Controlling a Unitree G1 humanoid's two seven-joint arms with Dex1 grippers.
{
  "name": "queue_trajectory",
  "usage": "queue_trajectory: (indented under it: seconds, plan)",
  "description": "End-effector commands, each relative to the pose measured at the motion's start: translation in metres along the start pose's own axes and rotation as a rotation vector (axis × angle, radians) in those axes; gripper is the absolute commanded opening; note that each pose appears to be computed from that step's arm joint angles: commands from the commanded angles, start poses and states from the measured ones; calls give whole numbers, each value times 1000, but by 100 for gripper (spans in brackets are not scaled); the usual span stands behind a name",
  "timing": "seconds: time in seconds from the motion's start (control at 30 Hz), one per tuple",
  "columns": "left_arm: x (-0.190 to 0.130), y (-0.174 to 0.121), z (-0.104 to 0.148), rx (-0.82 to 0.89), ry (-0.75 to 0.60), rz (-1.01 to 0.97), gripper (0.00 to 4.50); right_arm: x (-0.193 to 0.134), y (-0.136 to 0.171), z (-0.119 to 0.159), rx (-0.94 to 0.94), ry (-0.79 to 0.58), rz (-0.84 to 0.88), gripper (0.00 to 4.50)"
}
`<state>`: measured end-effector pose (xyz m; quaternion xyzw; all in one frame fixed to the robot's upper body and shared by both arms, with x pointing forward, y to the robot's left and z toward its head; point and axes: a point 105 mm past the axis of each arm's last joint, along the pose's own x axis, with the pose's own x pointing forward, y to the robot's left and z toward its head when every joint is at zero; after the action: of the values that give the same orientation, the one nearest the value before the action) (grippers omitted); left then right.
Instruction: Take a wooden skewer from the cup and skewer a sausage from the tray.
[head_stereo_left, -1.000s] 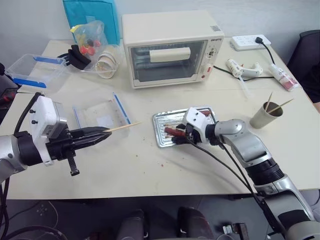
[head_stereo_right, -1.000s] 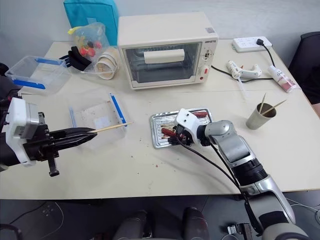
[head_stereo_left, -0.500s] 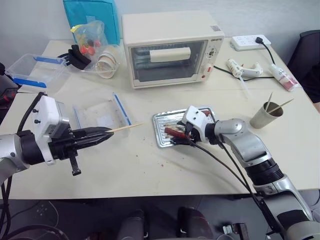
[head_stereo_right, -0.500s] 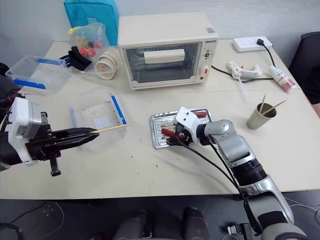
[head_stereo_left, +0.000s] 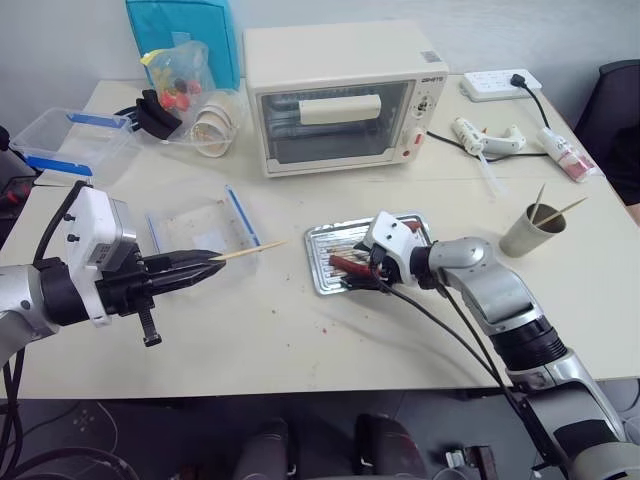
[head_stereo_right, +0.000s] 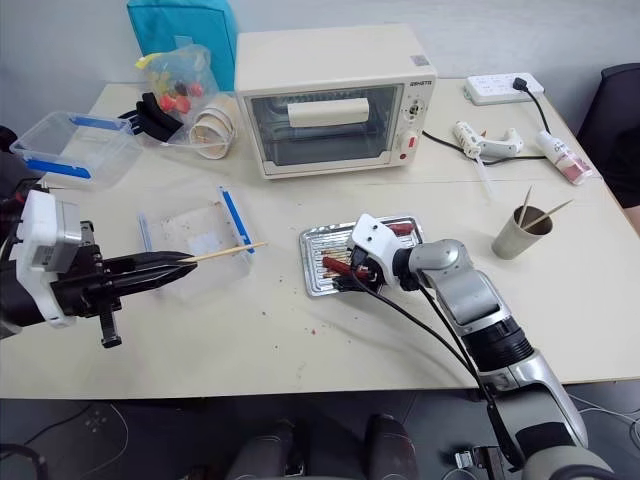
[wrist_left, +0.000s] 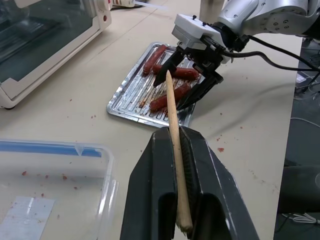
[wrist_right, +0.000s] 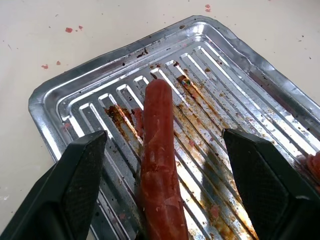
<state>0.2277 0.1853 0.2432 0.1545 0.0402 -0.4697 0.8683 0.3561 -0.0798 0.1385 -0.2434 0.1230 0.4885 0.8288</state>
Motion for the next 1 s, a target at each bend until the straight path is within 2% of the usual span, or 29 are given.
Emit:
queue_trajectory:
  seconds: [0.03,0.1,0.17,0.37,0.53,0.7,1.0]
  plan:
    - [0,1,8,52,-13,7,0,0,5,10,-24,-36,14,363]
    - [1,2,8,54,-15,8,0,1,6,9,-24,-33,16,322]
    - [1,2,8,55,-16,7,0,2,6,9,-26,-32,16,260]
    - [1,1,8,54,-15,5,0,-1,8,15,-32,-41,25,260]
    - [1,1,7,56,-12,-2,0,-20,7,40,-72,-78,43,260]
    - [2,3,9,64,-15,-6,0,-49,-33,61,-167,-63,-23,260]
    - [5,0,7,76,-12,-21,0,-68,-74,45,-322,93,-3,260]
